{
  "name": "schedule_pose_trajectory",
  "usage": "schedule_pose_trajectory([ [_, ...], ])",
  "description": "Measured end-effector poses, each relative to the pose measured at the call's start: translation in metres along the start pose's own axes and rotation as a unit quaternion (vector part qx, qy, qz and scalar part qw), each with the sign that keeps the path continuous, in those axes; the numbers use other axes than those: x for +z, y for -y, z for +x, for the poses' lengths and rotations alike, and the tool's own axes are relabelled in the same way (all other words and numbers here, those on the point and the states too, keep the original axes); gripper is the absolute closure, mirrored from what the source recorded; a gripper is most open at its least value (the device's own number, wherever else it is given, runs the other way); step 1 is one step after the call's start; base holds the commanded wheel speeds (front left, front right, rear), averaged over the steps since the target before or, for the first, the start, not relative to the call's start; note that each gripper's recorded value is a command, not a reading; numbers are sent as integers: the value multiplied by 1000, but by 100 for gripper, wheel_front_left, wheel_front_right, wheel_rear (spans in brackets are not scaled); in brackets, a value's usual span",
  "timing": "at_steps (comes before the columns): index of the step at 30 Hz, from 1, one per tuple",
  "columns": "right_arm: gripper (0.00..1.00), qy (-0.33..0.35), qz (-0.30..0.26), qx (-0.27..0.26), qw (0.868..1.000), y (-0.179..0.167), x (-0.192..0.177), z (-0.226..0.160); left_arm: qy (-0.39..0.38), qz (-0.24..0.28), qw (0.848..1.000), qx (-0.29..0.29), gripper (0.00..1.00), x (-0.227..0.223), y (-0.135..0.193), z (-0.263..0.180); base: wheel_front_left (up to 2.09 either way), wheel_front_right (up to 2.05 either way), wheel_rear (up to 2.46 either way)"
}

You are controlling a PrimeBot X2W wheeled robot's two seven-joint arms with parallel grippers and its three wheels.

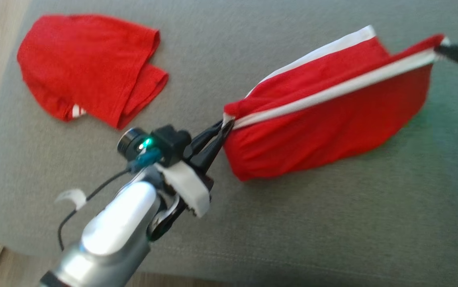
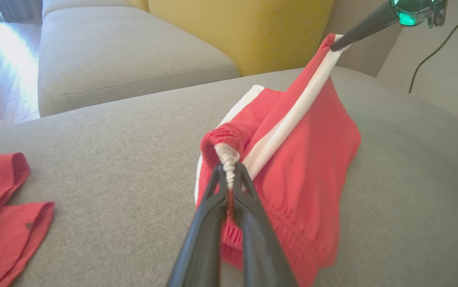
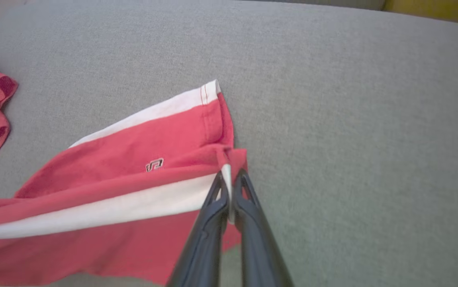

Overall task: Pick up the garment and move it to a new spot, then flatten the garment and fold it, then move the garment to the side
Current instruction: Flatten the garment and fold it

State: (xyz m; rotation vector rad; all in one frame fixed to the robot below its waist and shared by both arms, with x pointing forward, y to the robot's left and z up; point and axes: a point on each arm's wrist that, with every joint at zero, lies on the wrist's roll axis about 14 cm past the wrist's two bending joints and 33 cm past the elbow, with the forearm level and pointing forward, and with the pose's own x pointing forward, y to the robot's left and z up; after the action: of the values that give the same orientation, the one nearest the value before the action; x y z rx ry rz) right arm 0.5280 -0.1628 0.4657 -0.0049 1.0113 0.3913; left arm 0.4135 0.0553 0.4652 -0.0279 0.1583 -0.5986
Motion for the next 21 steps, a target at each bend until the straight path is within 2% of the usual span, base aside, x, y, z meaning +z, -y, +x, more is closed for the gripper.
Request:
schedule_pose_trajectory([
  [3, 100, -12, -6, -1, 1000, -4, 16, 31, -13, -12, 1000, 16, 100, -14, -14, 11, 0, 0, 0],
  [8, 100, -29, -9, 3, 1000, -12, 24, 69, -29, -20, 999, 25, 100, -31, -27, 19, 0, 0, 0],
  [18, 100, -47, -23, 8, 999, -21, 26, 116, -52, -33, 997, 44, 100, -54, -44, 28, 0, 0, 0],
  [19, 59, -44, -26, 4, 999, -20, 26, 119, -53, -34, 997, 46, 35, -54, -46, 28, 0, 0, 0],
  [20, 0, -34, -29, 1, 999, -19, 29, 121, -53, -35, 997, 48, 0, -55, -47, 29, 0, 0, 0],
  [21, 0, -23, -29, -1, 999, -18, 31, 123, -54, -37, 997, 51, 0, -56, -48, 29, 0, 0, 0],
])
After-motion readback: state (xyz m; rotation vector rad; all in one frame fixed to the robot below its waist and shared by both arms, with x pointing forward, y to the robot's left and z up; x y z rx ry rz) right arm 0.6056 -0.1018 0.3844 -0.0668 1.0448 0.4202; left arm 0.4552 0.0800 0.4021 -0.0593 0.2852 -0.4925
